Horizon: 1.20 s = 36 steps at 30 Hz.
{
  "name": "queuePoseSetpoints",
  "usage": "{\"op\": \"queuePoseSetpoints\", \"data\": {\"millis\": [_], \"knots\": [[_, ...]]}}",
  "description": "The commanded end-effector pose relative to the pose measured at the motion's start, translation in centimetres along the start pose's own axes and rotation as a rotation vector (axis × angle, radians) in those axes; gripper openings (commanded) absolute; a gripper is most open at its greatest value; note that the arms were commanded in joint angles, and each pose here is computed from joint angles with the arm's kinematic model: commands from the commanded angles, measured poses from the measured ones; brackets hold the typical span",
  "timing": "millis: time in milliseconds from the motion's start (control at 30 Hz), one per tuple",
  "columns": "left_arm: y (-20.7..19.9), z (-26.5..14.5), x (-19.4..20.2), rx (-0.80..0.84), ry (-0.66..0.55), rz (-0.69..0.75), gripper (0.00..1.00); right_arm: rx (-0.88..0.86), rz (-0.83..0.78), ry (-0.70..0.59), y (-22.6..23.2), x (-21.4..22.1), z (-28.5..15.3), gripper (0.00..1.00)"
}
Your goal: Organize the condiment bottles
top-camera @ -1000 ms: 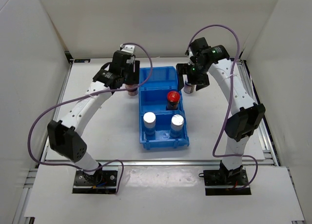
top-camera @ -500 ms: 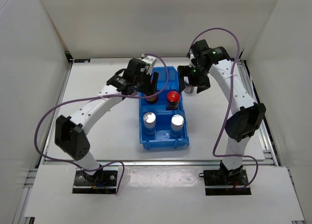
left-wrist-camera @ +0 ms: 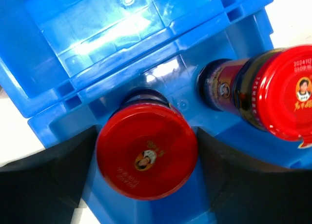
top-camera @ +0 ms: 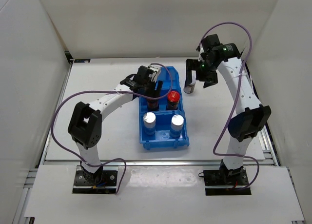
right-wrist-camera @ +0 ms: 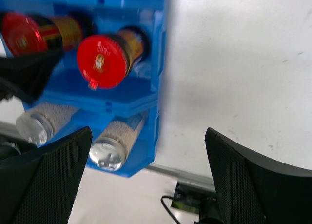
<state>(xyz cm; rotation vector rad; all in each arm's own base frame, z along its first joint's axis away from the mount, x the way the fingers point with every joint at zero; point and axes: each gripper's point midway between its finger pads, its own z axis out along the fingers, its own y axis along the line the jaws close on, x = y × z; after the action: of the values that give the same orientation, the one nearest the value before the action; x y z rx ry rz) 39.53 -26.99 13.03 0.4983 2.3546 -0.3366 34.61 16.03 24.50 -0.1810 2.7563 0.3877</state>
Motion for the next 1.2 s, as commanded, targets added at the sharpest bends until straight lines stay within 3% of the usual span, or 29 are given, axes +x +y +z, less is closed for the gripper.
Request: {"op": "queuePoseSetpoints", "data": {"millis": [0, 167, 200, 400, 567, 733, 867, 900, 1000, 1100, 1167], "knots": [[-0.4, -3.3, -3.5, 0.026, -0.125, -0.026, 1.00, 0.041, 0.032, -0.069, -1.4, -2.9, -0.1, 1.00], [0.2, -7.8, -6.9, 0.023, -0.229, -0.031, 1.00, 0.089, 0.100, -0.082, -3.5, -6.1, 2.7, 1.00], [0.7, -8.7, -7.7, 0.017, -0.252, -0.039, 1.00, 0.097, 0.119, -0.044, -3.9, -6.3, 4.8, 1.00], [2.8, -15.2, -11.8, -0.030, -0.411, -0.082, 1.00, 0.082, 0.152, -0.102, -4.1, -9.9, 10.0, 1.00], [5.0, -15.7, -9.7, -0.134, -0.369, -0.083, 1.00, 0.137, 0.172, -0.025, -6.3, -8.8, 14.6, 1.00], [5.7, -16.1, -8.0, -0.170, -0.341, -0.087, 1.00, 0.106, 0.179, -0.027, -7.1, -10.0, 17.7, 1.00], [6.0, -16.3, -7.6, -0.186, -0.335, -0.089, 1.00, 0.088, 0.179, -0.019, -6.9, -10.0, 18.6, 0.72], [6.3, -16.4, -7.7, -0.206, -0.338, -0.092, 1.00, 0.078, 0.170, -0.020, -6.8, -9.9, 18.3, 0.56], [6.8, -16.2, -7.3, -0.228, -0.331, -0.094, 1.00, 0.109, 0.175, -0.045, -7.5, -10.2, 16.8, 0.34], [7.2, -16.0, -6.9, -0.254, -0.322, -0.096, 1.00, 0.137, 0.155, -0.143, -7.3, -12.0, 12.9, 0.17], [7.7, -15.6, -6.2, -0.277, -0.306, -0.106, 1.00, 0.128, 0.144, -0.227, -6.6, -13.5, 9.7, 0.12]]}}
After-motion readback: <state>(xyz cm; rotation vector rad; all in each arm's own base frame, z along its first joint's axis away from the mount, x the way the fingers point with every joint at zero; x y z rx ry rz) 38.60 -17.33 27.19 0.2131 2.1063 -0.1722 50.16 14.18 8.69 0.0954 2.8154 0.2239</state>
